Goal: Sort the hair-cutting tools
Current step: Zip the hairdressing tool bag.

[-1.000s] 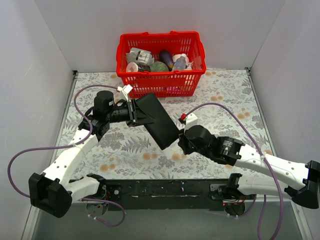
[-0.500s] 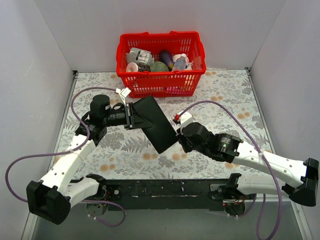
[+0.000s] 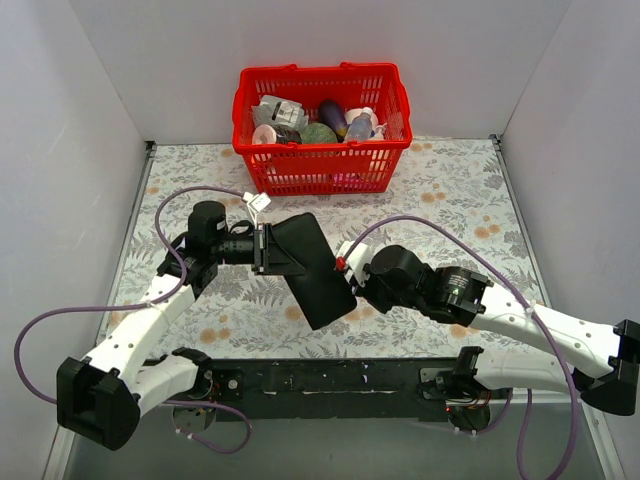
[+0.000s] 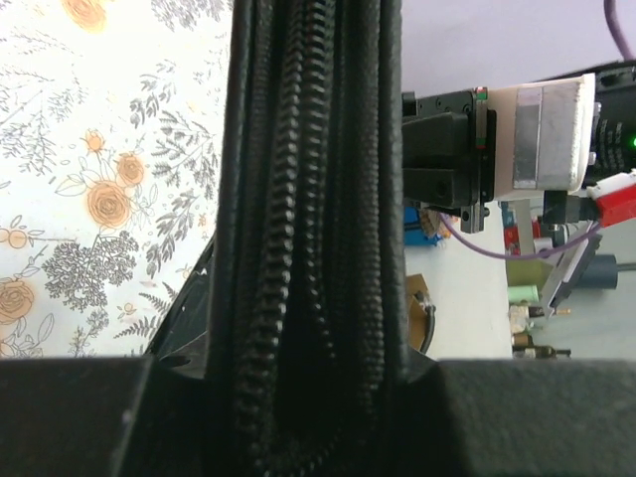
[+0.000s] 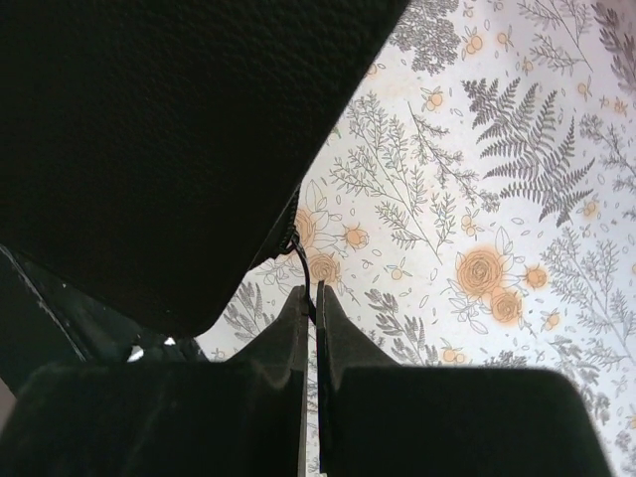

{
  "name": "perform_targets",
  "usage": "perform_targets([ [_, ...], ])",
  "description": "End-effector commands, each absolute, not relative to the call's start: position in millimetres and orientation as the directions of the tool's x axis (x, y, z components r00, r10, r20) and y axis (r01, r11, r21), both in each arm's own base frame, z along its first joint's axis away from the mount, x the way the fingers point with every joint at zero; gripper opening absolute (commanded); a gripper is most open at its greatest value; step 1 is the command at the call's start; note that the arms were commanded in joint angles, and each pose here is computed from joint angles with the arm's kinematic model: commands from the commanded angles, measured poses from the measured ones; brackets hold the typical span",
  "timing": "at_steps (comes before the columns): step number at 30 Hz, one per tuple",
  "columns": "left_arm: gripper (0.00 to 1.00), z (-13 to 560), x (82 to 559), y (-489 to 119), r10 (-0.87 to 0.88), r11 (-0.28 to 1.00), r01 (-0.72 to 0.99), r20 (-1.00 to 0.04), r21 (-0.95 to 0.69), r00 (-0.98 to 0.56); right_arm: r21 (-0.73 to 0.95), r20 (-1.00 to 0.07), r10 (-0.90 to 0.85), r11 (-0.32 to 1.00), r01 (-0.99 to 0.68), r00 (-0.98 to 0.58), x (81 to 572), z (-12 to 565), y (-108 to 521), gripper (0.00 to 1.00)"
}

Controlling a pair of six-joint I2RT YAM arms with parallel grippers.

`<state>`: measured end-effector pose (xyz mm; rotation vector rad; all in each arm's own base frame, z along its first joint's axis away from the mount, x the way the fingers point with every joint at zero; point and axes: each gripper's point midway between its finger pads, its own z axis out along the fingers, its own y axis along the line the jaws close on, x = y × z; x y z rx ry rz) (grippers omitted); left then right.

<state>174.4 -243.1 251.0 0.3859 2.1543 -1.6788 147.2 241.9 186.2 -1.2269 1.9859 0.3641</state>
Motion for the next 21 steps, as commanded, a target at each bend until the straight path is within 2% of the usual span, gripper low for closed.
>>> perform_targets([
  [1,0.0,258,116,-244,0.187,0.082,0.41,-0.39,-0.908,-0.901,-0.286,-0.759,-0.644,0.469,-0.836,-0.102,176,214,244,0.01],
  [8,0.0,246,94,-251,0.267,0.078,0.394,-0.361,-0.916,-0.893,-0.378,-0.711,-0.702,0.338,-0.862,0.037,184,208,263,0.01],
  [16,0.0,231,70,-252,0.328,0.077,0.38,-0.336,-0.922,-0.883,-0.548,-0.676,-0.723,0.363,-0.754,0.143,221,248,271,0.01],
  [21,0.0,226,53,-251,0.366,0.067,0.379,-0.331,-0.923,-0.87,-0.609,-0.61,-0.773,0.319,-0.726,0.173,237,247,280,0.01],
])
